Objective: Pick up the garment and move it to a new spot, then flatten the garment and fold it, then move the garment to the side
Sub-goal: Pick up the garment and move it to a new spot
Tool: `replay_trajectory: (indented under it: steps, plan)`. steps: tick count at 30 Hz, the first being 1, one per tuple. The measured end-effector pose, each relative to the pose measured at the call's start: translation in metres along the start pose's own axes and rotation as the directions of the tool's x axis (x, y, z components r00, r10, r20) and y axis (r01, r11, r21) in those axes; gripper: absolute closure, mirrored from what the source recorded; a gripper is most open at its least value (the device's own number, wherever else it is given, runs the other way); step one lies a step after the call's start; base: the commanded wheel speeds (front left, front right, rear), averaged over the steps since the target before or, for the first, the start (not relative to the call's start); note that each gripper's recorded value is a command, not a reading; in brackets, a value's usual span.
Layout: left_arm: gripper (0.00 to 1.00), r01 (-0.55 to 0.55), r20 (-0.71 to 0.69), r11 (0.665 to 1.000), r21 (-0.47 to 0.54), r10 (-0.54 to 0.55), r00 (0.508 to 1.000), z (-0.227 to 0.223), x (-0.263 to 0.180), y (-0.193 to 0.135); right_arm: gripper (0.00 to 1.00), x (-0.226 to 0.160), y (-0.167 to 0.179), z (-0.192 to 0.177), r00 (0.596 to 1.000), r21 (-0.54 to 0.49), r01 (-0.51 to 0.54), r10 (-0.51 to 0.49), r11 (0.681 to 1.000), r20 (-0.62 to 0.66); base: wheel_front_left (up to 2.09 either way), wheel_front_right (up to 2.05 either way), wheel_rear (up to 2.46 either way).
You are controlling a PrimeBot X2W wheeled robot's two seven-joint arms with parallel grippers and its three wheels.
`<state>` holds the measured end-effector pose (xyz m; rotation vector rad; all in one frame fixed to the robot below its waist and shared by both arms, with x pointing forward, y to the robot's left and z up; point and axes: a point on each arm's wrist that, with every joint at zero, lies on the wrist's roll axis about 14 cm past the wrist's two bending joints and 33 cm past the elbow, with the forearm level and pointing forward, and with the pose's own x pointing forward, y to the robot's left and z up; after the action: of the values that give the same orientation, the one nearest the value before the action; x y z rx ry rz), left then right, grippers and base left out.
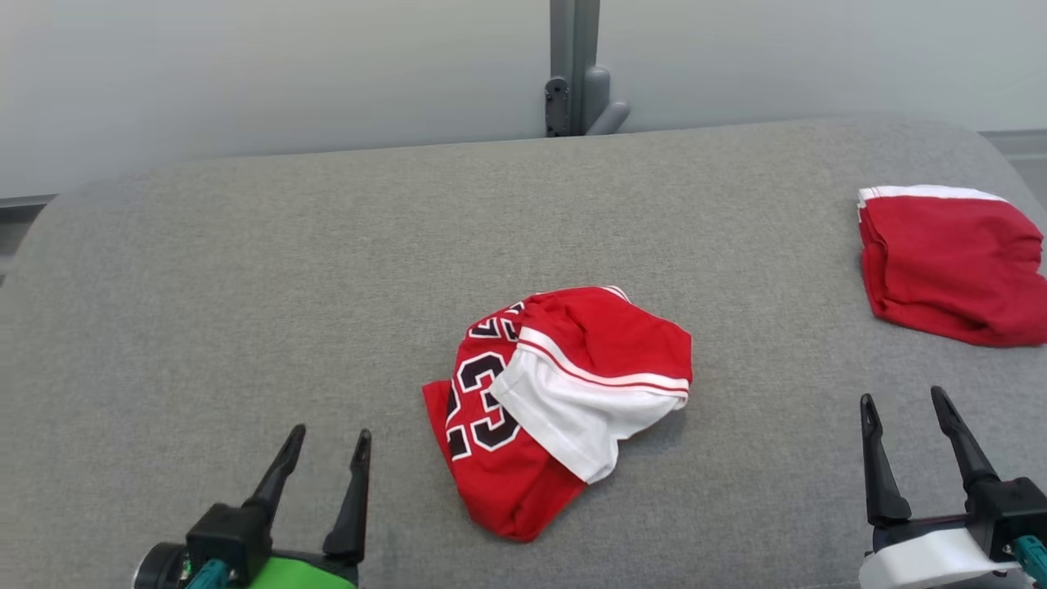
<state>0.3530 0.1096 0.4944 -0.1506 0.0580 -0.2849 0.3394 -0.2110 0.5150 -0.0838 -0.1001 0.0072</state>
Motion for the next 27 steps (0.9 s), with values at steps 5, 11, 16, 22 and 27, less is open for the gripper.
replay_trajectory:
  steps: [5,11,16,22,27]
  plan:
    - [0.00,-0.155,0.041,0.988,0.031,0.153,0.987,0.006,-0.030,0.041,0.00,-0.001,0.015,-0.004,0.999,0.014,-0.041,0.041,0.999,-0.011,0.00,0.00,0.00]
    - [0.00,-0.279,0.044,0.960,0.015,0.278,0.959,-0.007,-0.069,0.069,0.00,0.000,0.029,-0.006,0.997,0.025,-0.080,0.081,0.996,-0.015,0.00,0.00,0.00]
    - [0.00,-0.285,0.048,0.959,0.011,0.284,0.958,-0.012,-0.082,0.073,0.00,0.001,0.034,-0.005,0.996,0.030,-0.090,0.090,0.996,-0.013,0.00,0.00,0.00]
    - [0.00,-0.263,0.070,0.965,0.026,0.260,0.963,-0.008,-0.081,0.073,0.00,0.000,0.037,-0.008,0.995,0.034,-0.098,0.099,0.995,-0.021,0.00,0.00,0.00]
    - [0.00,-0.244,0.072,0.969,0.030,0.242,0.968,-0.008,-0.077,0.069,0.00,-0.002,0.038,-0.009,0.995,0.040,-0.097,0.098,0.995,-0.025,0.00,0.00,0.00]
